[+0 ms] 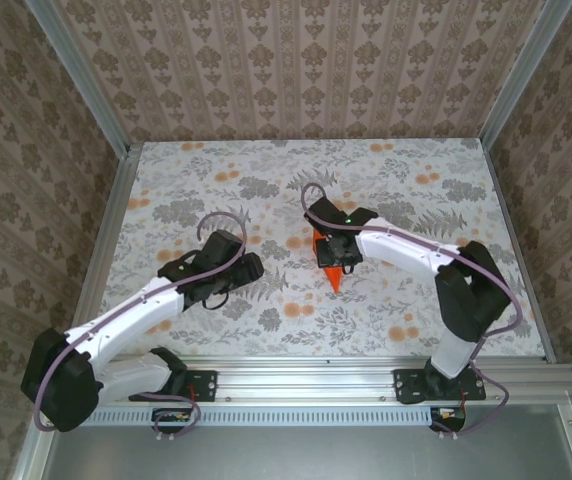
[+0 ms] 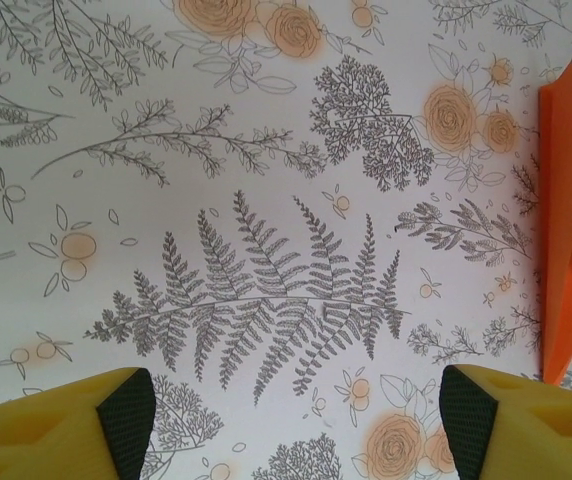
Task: Fold a paper plane with a square sheet of paper (pick it up from the middle)
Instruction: Move a paper plane to the center of the table.
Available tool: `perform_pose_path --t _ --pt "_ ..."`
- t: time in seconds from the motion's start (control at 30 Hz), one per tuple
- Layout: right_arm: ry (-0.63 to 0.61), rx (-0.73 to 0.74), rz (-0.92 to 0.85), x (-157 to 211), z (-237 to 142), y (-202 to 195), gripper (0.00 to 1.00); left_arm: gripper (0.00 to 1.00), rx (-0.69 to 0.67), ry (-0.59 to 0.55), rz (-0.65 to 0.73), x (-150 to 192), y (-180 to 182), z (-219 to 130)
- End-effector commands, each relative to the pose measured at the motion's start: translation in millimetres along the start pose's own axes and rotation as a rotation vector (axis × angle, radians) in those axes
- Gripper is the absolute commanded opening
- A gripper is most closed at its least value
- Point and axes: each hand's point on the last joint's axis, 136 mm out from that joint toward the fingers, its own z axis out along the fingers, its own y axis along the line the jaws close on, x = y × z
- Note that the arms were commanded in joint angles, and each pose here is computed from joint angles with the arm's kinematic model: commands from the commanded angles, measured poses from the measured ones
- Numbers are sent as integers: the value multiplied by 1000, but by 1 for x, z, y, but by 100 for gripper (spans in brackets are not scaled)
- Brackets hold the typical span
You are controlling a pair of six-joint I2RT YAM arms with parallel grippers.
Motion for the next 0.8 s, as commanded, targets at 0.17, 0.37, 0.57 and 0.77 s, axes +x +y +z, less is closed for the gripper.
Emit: perform_pose_path --t 0.17,0.37,0.57,0.77 --pt "-283 39 -39 -29 -97 -39 52 79 -95 -100 108 -26 12 -5" --pt "-364 -132 195 -22 -96 -95 61 80 -164 -123 123 -36 32 -12" --pt "-173 -581 242 -18 -52 -36 63 81 -131 -99 68 -35 39 -8" --pt "-34 -568 241 -12 2 -13 66 81 -103 -74 50 -31 35 -7"
